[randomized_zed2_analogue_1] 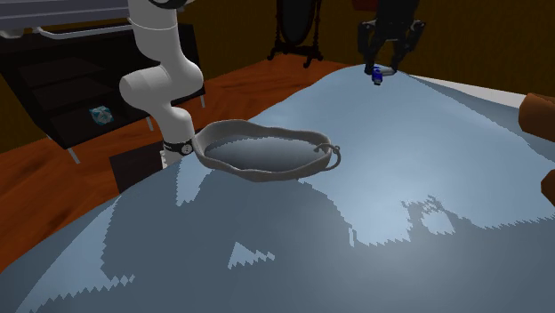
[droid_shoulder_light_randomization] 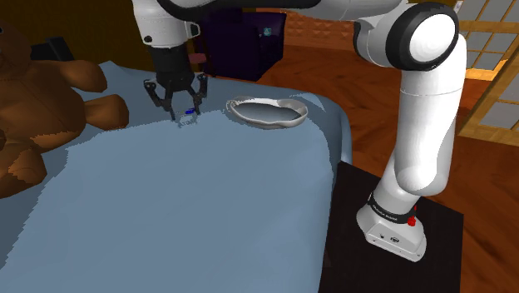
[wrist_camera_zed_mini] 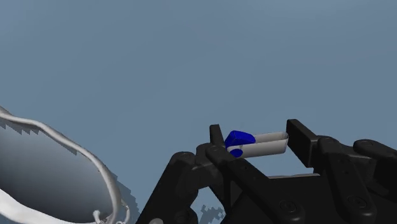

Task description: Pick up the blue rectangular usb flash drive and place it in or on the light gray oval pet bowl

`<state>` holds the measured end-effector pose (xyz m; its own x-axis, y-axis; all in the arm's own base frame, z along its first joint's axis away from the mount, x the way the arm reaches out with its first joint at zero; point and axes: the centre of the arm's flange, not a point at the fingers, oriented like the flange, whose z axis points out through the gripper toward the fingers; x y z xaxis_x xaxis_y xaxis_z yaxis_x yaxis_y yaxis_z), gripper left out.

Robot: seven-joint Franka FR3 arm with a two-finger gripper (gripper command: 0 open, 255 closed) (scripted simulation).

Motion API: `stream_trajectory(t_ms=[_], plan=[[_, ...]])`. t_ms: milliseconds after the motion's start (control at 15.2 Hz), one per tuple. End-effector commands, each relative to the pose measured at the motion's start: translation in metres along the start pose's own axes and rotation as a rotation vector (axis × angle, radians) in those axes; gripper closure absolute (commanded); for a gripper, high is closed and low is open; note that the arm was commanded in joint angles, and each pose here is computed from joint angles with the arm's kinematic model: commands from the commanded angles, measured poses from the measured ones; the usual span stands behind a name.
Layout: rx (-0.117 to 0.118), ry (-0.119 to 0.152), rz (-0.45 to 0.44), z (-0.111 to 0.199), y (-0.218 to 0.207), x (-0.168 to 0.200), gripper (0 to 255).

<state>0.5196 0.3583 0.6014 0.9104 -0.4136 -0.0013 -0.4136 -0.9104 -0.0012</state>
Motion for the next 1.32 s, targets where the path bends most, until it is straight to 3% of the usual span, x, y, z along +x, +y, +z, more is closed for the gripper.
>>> stream_trajectory(t_ms=[0,1254], plan=[[0.000,0.000,0.000,-0.002,0.019,0.005,255],[0.000,0.000,0.000,-0.007,0.261,0.073,255]])
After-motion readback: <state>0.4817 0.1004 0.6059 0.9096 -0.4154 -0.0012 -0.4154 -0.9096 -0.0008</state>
